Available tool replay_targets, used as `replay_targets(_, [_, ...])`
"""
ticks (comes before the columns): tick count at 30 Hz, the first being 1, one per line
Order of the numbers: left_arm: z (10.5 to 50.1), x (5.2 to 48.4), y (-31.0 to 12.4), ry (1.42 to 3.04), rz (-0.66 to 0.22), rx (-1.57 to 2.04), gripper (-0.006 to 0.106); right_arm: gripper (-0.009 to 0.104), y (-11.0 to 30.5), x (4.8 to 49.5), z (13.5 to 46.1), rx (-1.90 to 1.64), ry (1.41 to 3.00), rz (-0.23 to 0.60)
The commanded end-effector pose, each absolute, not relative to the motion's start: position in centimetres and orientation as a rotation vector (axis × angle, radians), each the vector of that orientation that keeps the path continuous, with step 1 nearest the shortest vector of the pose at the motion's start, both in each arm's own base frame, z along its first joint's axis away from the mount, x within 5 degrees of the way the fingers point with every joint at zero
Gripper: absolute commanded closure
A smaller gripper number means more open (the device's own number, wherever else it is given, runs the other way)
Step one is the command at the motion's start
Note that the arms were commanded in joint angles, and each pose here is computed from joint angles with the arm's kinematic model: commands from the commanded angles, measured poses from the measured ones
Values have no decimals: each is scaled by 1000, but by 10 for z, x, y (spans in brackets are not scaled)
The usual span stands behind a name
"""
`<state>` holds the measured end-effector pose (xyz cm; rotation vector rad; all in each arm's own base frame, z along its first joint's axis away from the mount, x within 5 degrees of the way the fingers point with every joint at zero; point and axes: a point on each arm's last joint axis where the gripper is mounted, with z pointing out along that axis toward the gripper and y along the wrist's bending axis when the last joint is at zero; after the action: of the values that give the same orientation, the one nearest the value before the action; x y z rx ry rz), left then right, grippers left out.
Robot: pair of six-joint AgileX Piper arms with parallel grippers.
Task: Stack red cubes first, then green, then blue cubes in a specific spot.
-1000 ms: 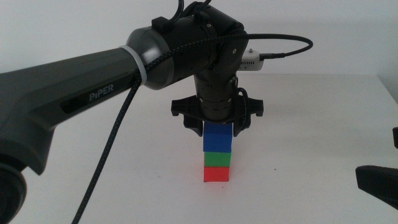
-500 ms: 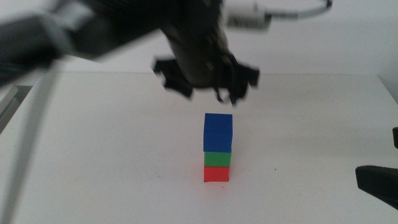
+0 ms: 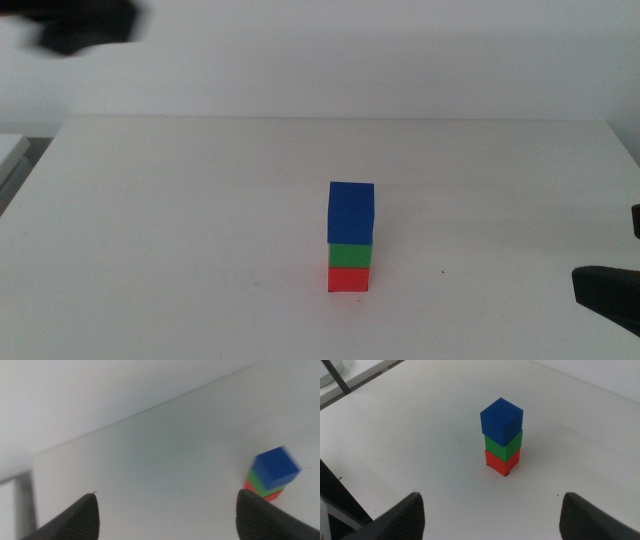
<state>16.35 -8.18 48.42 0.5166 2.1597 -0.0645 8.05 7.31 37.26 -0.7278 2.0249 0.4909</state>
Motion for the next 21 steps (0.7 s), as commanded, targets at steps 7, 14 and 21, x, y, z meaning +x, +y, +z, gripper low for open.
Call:
replay_targets(7, [452,95,-15,2098,-51,212,7,4,72,81,373,-721,2014,478])
replay_targets(14, [440,69,-9,2040,-93,106,7,4,72,81,373,-721,2014,478])
replay_targets(21, [444,57,-6,1987,-65,100,7,4,72,81,373,-721,2014,478])
